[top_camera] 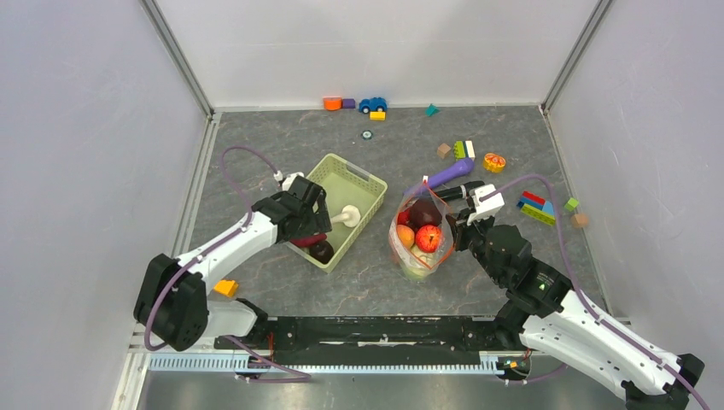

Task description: Place the food in the zip-top bag and seal the zipper

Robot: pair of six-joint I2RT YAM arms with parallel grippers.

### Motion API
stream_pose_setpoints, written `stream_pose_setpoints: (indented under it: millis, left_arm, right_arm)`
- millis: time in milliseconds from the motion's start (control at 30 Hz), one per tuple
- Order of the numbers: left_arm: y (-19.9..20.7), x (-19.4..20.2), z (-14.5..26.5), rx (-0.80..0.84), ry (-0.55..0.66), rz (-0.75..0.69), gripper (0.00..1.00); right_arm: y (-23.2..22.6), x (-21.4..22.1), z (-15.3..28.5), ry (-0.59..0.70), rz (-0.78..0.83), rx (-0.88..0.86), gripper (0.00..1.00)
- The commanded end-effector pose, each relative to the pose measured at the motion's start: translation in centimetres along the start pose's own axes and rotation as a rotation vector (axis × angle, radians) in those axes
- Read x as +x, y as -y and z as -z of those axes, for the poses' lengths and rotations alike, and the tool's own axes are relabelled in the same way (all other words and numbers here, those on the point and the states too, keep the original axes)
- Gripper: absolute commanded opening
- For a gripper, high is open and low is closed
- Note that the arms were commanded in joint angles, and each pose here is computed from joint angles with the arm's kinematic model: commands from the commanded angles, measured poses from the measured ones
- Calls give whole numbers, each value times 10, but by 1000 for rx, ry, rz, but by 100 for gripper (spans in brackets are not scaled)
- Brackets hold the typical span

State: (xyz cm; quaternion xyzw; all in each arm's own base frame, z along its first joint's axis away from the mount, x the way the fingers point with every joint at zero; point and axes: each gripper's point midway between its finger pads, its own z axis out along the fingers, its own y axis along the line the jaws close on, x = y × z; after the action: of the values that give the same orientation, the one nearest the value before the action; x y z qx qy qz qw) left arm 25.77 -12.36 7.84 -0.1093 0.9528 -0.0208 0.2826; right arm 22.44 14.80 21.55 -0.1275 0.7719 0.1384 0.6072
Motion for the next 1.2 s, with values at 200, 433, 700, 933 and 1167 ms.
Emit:
stream_pose_setpoints:
  millis: [200, 433, 700, 933, 1167]
  left_arm:
    - [11, 0, -7, 5, -85, 101, 100]
    - [14, 13, -21, 7, -143, 107, 100]
    - [38, 14, -33, 107, -151, 135, 100]
    - [76, -21, -16, 303, -48, 140, 100]
    - [67, -52, 12, 300, 90, 115, 100]
  right_arm:
    - [1, -7, 0, 27, 2, 4, 2]
    - [1, -7, 0, 26, 3, 6, 2]
    - [1, -7, -1, 24, 4, 7, 2]
    - [1, -7, -1, 25, 5, 10, 2]
    - [1, -5, -2, 15, 11, 13, 2]
